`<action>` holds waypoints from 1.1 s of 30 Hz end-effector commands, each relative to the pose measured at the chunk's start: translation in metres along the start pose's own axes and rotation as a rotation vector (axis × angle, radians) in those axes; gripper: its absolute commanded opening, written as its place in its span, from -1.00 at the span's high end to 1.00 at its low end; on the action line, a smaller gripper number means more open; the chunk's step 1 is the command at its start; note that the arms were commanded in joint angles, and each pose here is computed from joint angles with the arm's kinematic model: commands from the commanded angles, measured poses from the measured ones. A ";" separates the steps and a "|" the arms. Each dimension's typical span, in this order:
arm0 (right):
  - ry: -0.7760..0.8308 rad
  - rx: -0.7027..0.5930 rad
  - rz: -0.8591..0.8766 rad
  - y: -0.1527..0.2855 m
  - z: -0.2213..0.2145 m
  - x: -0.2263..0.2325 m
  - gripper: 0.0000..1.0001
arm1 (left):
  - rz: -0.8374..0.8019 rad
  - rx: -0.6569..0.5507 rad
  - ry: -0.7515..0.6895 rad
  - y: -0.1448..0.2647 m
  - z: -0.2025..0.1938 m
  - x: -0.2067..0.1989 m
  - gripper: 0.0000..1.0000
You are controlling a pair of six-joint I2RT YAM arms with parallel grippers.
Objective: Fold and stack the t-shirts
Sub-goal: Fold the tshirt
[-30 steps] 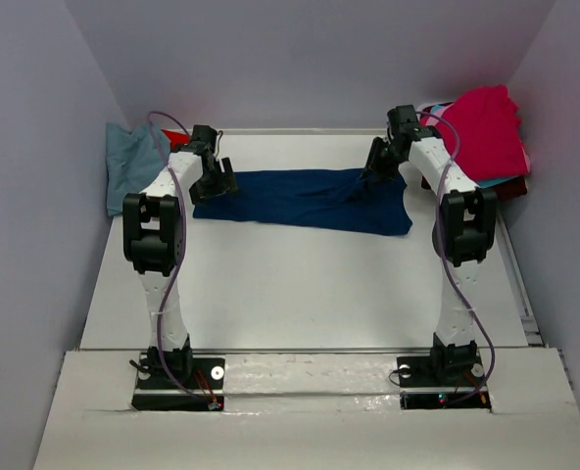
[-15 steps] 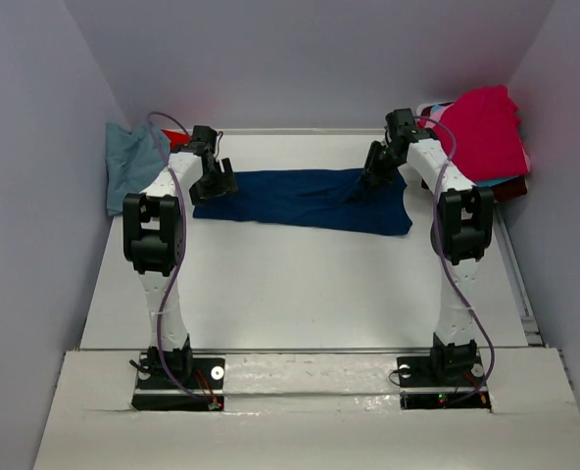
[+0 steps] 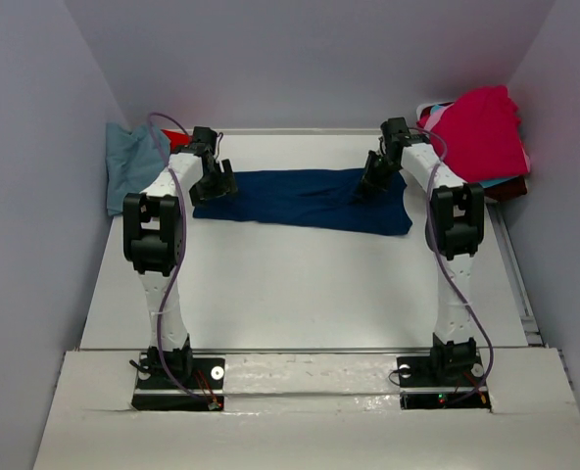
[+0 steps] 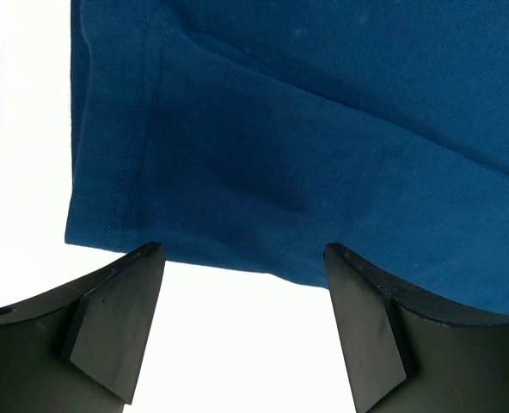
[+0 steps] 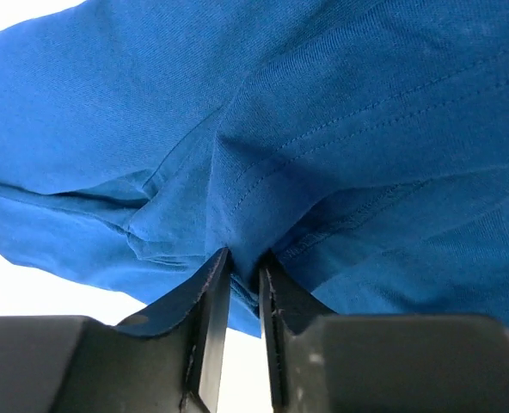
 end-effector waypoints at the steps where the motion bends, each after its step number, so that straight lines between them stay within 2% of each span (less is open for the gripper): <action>1: 0.015 -0.039 0.061 0.013 0.016 0.018 0.70 | 0.002 -0.022 -0.011 0.009 0.002 -0.001 -0.72; 5: 0.016 -0.039 0.072 0.012 0.022 0.023 0.84 | 0.005 -0.016 -0.010 0.008 0.000 0.000 -0.72; 9: 0.024 -0.059 0.091 0.015 0.029 0.029 0.86 | 0.003 -0.017 -0.010 0.007 0.001 -0.001 -0.72; 22: 0.058 -0.106 0.213 0.009 0.052 0.051 0.79 | 0.007 -0.012 -0.016 0.005 0.003 -0.001 -0.72; 33: 0.098 -0.079 0.307 -0.012 0.055 0.055 0.73 | 0.010 -0.008 -0.021 0.008 0.002 0.000 -0.72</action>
Point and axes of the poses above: each gripper's point midway between its finger pads, its own y axis back along the fingers, its own x axis along the line the jaws close on, z = x × y, the point moved 6 cm from there along y, back along the fingers, and after that the axes turned 1 degree about -y, right-handed, at the moved point
